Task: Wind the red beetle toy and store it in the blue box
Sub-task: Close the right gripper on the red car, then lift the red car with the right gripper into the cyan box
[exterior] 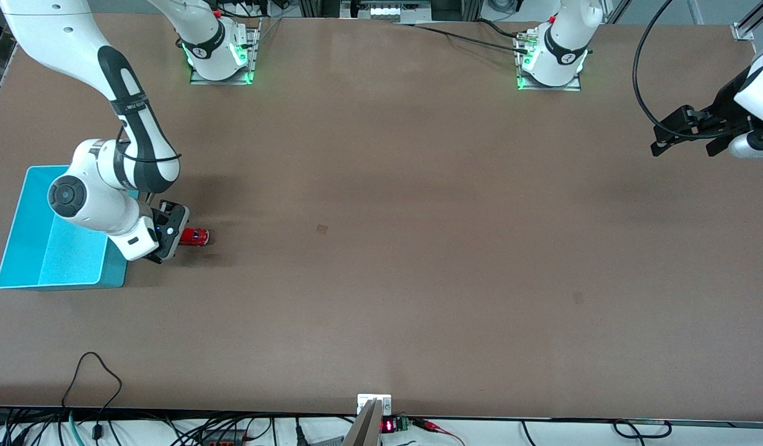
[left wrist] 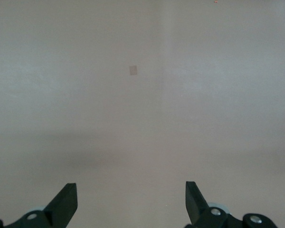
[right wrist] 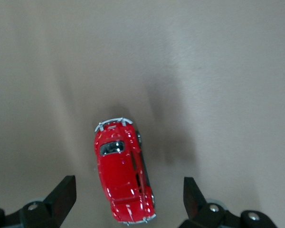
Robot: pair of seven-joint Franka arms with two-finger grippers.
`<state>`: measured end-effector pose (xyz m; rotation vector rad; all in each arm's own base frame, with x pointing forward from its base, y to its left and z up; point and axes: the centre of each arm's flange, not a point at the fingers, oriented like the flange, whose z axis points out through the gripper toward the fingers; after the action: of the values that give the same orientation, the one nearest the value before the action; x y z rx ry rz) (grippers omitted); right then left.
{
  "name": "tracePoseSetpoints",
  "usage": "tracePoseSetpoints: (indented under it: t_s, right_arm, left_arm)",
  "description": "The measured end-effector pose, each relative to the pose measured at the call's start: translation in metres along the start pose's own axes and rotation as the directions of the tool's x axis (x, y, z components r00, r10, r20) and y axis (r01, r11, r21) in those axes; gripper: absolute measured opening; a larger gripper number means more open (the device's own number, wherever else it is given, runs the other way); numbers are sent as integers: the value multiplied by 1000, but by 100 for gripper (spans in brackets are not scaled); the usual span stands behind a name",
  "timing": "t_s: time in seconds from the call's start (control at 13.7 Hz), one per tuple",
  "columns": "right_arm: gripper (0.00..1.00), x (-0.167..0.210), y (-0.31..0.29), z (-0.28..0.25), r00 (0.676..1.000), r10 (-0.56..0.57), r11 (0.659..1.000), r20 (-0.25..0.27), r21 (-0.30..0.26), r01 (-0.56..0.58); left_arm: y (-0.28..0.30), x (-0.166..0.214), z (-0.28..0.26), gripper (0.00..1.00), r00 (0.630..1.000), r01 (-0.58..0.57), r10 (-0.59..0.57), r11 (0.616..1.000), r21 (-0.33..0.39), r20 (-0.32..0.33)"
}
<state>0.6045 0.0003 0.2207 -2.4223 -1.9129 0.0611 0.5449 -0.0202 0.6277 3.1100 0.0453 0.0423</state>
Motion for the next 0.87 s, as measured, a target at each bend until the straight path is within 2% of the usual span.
tracePoseSetpoints:
  t_s: [0.22,0.66,0.73,0.87]
  right_arm:
    - [100,-4,-10,19,998,-57,998,2,-7,57]
    - [100,-6,-15,37,996,-84,996,4,-17,84]
    - [96,-6,-15,37,996,-85,996,4,-18,85]
    - [72,-5,-13,34,996,-87,996,3,-25,87]
  left_arm:
    - [0,0,0,100,1000,0,0,1000,0,0]
    - [0,0,-1,100,1000,0,0,1000,0,-2]
    - [0,0,-1,100,1000,0,0,1000,0,-3]
    - [0,0,-2,100,1000,0,0,1000,0,-3]
